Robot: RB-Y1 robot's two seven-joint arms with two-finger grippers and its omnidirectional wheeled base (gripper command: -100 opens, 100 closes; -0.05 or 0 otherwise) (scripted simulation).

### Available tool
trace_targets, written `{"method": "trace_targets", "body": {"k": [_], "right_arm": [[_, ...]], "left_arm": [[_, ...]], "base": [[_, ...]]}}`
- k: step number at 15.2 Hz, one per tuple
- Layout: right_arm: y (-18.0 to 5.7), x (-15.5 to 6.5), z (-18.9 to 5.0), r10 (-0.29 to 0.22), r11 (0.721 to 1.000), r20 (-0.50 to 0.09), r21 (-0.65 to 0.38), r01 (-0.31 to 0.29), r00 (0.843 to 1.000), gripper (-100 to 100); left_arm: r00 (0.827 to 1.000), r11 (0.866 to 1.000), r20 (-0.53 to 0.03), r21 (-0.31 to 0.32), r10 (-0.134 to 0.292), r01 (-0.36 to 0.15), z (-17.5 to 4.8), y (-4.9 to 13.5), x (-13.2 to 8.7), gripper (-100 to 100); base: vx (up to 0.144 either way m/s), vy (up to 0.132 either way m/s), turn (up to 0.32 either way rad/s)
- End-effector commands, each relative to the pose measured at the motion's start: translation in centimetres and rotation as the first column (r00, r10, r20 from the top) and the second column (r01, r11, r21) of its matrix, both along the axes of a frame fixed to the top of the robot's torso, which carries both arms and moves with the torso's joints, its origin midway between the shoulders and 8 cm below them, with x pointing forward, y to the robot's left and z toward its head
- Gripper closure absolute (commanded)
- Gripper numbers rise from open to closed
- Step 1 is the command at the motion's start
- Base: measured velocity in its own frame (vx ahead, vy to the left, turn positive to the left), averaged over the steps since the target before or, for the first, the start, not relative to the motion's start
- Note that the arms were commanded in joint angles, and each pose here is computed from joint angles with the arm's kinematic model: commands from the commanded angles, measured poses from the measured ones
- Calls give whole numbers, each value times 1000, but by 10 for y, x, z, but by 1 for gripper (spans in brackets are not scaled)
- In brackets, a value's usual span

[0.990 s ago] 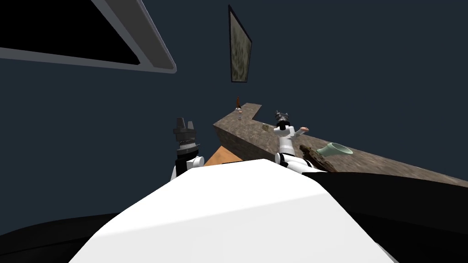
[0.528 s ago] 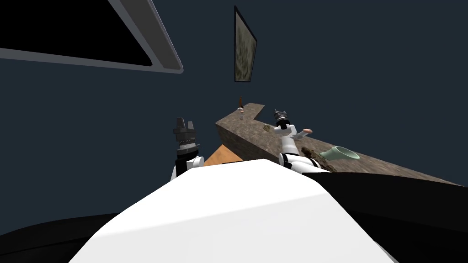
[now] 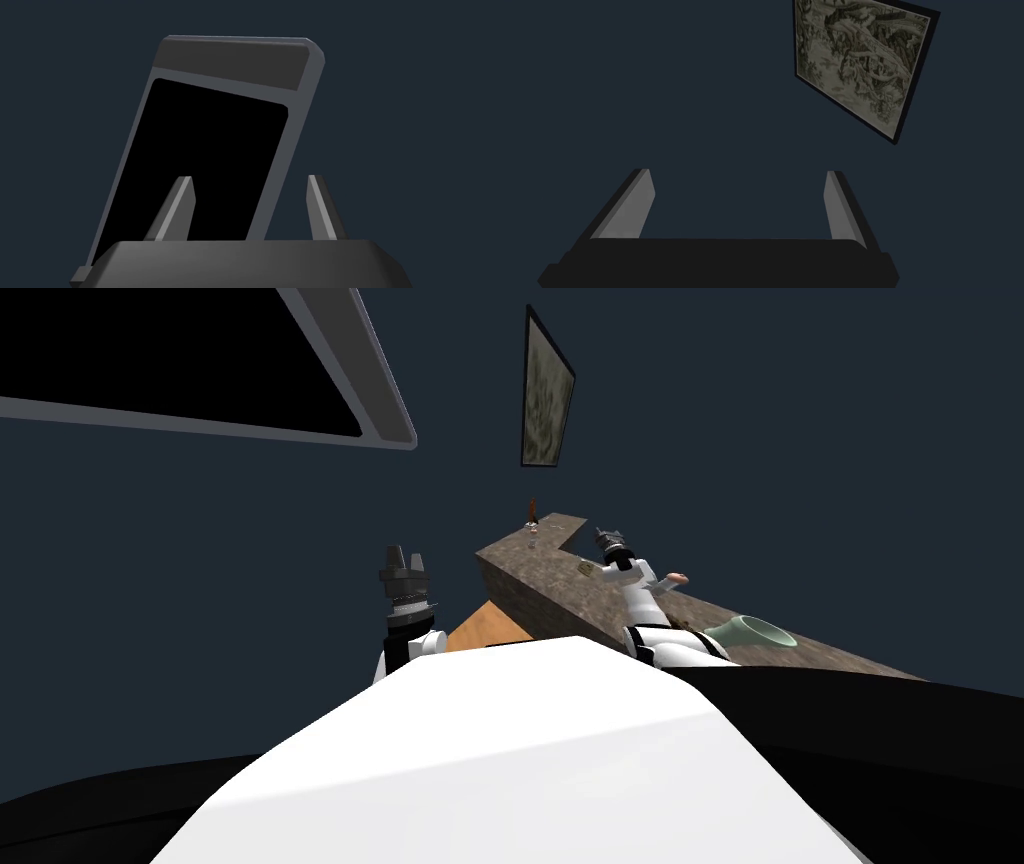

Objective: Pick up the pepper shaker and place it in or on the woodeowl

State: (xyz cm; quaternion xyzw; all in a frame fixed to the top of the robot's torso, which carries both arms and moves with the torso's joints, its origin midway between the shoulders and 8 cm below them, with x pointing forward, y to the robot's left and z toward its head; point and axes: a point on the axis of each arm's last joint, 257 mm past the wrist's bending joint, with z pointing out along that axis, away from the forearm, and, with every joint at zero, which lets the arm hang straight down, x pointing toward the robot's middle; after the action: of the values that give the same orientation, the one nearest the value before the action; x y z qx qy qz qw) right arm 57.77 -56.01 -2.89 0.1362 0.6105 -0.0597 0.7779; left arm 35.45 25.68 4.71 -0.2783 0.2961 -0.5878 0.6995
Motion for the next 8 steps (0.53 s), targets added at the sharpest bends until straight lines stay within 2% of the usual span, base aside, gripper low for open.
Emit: {"method": "trace_targets", "body": {"k": [1, 2, 4, 5, 7, 8], "right_arm": [[3, 1, -2, 19, 1000, 0, 21, -19, 1000, -100], [4, 2, -8, 38, 999, -32, -14, -39, 999, -100], [6, 3, -10, 52, 998, -23, 24, -51, 998, -100], [6, 2, -18, 66, 998, -60, -10, -67, 996, -100], [8, 3, -20, 79, 997, -51, 29, -77, 996, -100], [6, 1, -29, 88, 996, -91, -5, -89, 992, -100]], "left_arm": [[1000, 1000, 0, 0, 0, 0, 0, 0, 0, 0], [1000, 1000, 0, 0, 0, 0, 0, 0, 0, 0], [1000, 1000, 0, 0, 0, 0, 0, 0, 0, 0], [1000, 1000, 0, 0, 0, 0, 0, 0, 0, 0], [1000, 1000, 0, 0, 0, 0, 0, 0, 0, 0], [1000, 1000, 0, 0, 0, 0, 0, 0, 0, 0]], "base": [[-81, -74, 56], [-102, -101, 146], [-109, -83, 115], [-123, -67, 132], [-135, -80, 103], [-143, -72, 132]]}}
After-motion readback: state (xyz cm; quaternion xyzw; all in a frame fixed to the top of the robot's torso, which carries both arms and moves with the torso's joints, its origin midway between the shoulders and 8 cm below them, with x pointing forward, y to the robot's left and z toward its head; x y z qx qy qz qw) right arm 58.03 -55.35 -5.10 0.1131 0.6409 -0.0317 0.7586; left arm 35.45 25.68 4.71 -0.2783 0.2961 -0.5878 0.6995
